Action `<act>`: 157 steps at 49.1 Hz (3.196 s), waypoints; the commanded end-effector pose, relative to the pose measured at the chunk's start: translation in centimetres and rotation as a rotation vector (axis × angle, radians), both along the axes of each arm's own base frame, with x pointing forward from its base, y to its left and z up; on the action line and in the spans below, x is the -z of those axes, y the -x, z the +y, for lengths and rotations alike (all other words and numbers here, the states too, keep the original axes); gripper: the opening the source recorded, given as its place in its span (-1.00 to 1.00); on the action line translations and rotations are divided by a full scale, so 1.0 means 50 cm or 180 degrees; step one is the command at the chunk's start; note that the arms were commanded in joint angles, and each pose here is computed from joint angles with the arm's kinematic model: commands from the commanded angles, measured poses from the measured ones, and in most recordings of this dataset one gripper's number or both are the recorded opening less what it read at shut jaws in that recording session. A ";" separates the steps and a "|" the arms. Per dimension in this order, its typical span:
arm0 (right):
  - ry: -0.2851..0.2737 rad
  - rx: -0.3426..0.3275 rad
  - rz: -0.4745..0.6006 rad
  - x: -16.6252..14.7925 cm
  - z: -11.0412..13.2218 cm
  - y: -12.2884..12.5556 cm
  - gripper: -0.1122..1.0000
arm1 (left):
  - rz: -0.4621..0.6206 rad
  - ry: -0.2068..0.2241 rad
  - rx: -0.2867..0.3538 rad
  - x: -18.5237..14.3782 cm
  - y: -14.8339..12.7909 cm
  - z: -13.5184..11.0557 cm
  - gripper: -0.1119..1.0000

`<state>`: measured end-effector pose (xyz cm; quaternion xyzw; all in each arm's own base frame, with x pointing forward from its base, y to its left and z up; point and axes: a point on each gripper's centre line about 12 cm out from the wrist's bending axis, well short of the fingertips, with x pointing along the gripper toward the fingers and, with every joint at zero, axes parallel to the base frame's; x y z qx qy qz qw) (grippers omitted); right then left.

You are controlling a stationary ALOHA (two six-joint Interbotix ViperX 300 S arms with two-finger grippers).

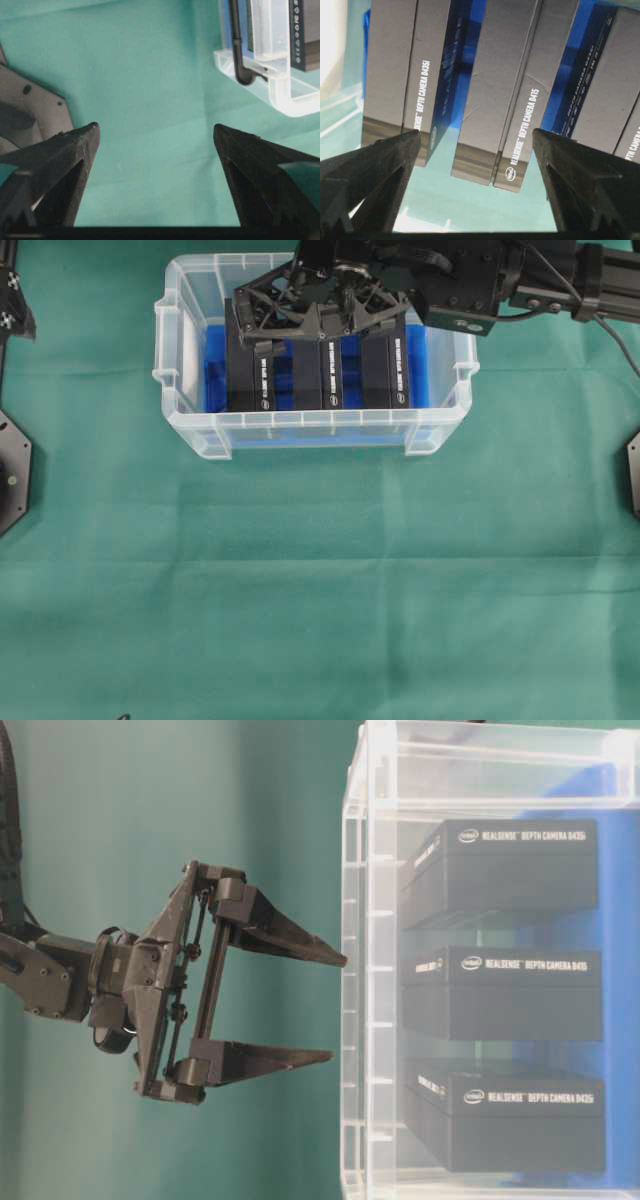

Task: Take out the box from the case.
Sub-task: 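Lower the right gripper around the middle box and close on it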

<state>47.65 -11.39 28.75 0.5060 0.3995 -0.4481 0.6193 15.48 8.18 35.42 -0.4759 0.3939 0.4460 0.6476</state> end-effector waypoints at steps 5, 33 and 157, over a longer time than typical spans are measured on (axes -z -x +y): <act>0.0040 -0.0014 -0.0145 -0.038 0.002 0.002 0.91 | -0.0029 -0.0028 0.0002 -0.007 -0.001 0.002 0.91; 0.0057 -0.0013 -0.0132 -0.036 0.000 0.003 0.91 | -0.0031 -0.0026 -0.0007 -0.007 -0.001 0.002 0.91; 0.0012 0.0013 0.0123 0.155 -0.032 -0.006 0.91 | 0.0013 0.0003 0.0038 0.003 -0.003 -0.005 0.91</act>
